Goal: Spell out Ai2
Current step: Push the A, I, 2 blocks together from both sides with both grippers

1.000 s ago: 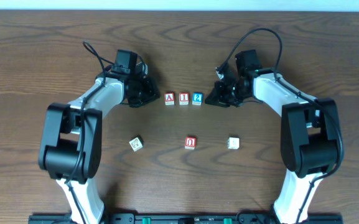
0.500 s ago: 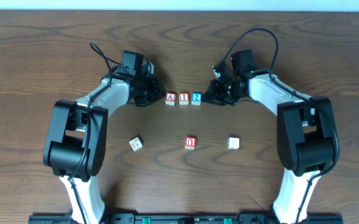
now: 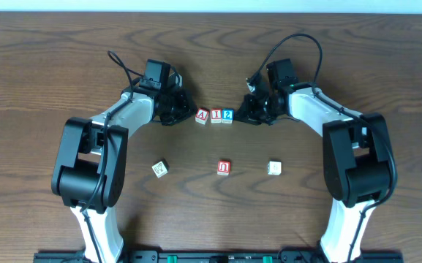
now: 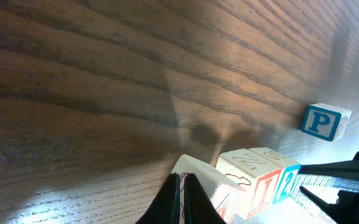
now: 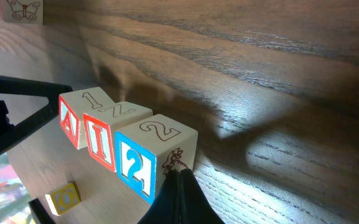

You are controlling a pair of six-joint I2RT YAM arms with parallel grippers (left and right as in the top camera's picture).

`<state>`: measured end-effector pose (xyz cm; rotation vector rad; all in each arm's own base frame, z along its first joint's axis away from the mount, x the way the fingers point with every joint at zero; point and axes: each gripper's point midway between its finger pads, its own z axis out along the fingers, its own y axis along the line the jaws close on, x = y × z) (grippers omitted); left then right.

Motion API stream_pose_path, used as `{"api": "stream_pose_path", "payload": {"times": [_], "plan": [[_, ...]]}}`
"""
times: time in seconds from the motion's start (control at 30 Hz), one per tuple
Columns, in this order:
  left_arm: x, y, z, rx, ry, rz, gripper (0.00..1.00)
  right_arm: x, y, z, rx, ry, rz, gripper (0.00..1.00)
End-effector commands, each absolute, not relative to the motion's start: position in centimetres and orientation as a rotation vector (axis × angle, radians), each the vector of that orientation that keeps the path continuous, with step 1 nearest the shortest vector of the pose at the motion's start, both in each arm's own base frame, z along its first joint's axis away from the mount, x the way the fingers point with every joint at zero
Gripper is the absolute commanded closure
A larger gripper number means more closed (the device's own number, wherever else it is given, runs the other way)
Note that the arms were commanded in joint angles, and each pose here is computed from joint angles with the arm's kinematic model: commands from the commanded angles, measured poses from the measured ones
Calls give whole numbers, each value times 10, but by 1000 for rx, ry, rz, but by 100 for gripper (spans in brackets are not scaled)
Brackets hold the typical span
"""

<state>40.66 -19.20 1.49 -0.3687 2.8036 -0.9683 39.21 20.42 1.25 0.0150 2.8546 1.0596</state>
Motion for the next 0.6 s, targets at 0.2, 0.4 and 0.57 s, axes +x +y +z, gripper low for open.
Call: {"api": "stream_pose_path", "payload": {"times": [0.2, 0.4, 0.57], "plan": [[401, -199, 12, -392, 2831, -972, 94, 392, 210, 10, 17, 2863, 1080, 99], [398, -207, 12, -372, 2836, -974, 94, 390, 209, 10, 21, 2872, 1079, 99], [398, -207, 13, -393, 2834, -978, 94, 385, 208, 8, 31, 2895, 1077, 99]]}}
